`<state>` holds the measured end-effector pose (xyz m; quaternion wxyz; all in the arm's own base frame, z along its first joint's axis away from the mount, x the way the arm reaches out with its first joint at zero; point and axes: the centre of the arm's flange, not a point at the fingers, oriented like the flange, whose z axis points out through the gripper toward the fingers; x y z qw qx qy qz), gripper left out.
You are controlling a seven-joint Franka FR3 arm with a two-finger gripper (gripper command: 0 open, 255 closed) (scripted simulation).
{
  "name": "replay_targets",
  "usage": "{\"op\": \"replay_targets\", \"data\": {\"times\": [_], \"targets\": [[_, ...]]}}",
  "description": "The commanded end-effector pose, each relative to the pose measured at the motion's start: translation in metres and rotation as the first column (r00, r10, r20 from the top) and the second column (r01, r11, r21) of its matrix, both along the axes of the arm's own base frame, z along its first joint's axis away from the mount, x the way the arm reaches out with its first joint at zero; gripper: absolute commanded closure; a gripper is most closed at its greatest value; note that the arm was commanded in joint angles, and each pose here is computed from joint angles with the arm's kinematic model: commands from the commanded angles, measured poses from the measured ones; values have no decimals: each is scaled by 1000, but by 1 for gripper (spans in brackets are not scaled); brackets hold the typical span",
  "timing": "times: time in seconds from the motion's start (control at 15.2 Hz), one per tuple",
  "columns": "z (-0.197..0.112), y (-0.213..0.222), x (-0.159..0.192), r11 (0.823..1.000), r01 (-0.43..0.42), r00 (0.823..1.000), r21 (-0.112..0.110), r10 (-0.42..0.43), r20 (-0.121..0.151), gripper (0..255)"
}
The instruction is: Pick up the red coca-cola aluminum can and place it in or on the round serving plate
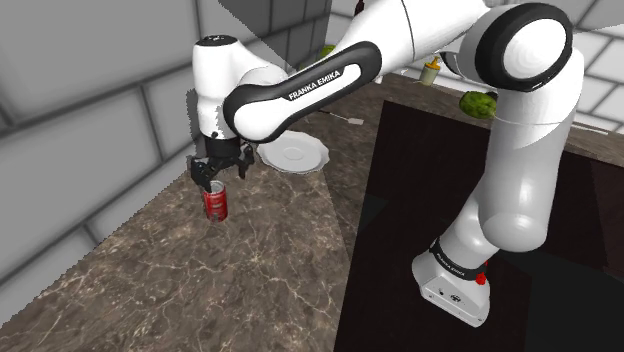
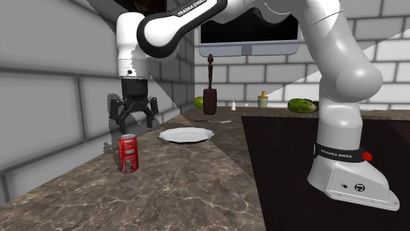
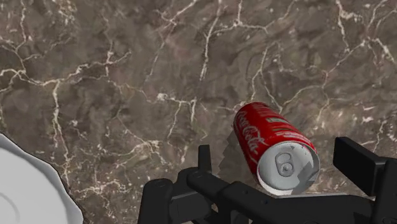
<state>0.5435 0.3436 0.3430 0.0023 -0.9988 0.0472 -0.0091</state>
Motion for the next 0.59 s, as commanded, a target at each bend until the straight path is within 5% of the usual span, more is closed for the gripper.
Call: {"op": "replay_targets", "data": {"times": [0.0,0.53], "targets": [[-15,21,11,1000,8,1000,-8,-8,-4,0],[-55,20,12,1000,8,1000,-8,-8,-4,0]]}}
